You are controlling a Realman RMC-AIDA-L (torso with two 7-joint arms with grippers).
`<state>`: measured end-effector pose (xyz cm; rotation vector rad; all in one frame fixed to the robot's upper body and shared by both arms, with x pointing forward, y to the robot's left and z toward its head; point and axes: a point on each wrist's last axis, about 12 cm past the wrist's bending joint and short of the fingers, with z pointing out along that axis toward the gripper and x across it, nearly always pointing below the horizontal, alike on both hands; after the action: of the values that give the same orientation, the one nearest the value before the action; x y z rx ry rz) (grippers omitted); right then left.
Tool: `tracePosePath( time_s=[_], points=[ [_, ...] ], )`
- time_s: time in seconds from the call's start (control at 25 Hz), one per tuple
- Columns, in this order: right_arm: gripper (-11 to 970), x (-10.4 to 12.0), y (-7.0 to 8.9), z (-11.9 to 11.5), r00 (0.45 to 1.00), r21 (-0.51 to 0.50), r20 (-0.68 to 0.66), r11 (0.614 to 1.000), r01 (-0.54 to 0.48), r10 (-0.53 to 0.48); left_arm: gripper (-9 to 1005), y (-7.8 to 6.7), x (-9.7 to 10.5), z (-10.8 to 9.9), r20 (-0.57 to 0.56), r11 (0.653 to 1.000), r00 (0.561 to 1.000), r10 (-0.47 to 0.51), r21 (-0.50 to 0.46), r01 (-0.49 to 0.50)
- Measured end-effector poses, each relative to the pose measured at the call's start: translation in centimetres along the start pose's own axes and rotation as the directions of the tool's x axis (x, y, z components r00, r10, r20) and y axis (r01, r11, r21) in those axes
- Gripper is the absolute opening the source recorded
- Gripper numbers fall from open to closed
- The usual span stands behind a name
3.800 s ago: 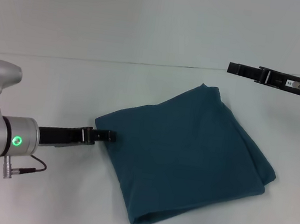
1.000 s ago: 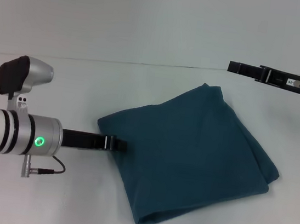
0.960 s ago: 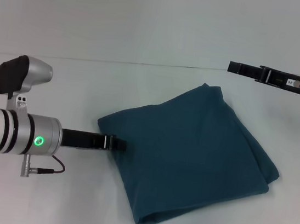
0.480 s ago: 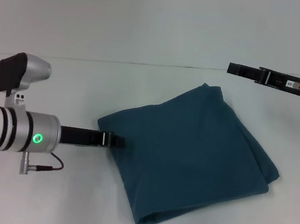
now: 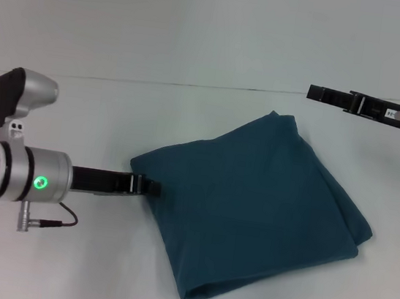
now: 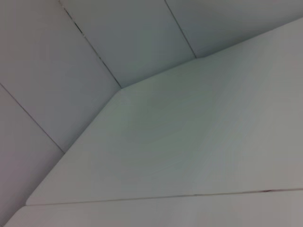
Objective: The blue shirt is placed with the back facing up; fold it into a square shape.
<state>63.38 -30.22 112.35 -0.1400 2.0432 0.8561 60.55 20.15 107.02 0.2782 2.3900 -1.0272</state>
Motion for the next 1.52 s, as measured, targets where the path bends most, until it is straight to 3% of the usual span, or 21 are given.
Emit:
tracePosePath(
  time_s=[0.2, 0.44, 0.84, 1.2, 1.52],
  points=[
    [649, -0.1, -0.1, -0.1, 1.0, 0.002, 0.001, 1.0, 0.004, -0.004, 29, 0.2, 0.0, -1.1, -0.012, 0.999, 0.999, -0.044, 0.024, 0.044],
    [649, -0.2, -0.1, -0.2, 1.0, 0.004, 0.002, 1.0, 0.006, -0.006, 114, 0.1, 0.5, -1.9, -0.032, 0.996, 0.997, -0.068, 0.06, 0.07],
    [650, -0.5, -0.3, -0.4, 1.0, 0.009, 0.004, 1.0, 0.009, -0.009, 588, -0.1, 1.2, -3.7, -0.154, 0.974, 0.975, -0.162, 0.133, 0.183],
    [650, -0.8, -0.2, -0.8, 1.0, -0.004, 0.005, 1.0, 0.018, -0.018, 824, -0.5, 1.9, -4.1, -0.261, 0.957, 0.94, -0.221, 0.125, 0.26],
    [649, -0.6, -0.3, -1.0, 1.0, -0.006, 0.005, 1.0, 0.013, -0.013, 897, -1.1, 3.3, -3.0, -0.317, 0.941, 0.914, -0.255, 0.137, 0.31]
  ],
)
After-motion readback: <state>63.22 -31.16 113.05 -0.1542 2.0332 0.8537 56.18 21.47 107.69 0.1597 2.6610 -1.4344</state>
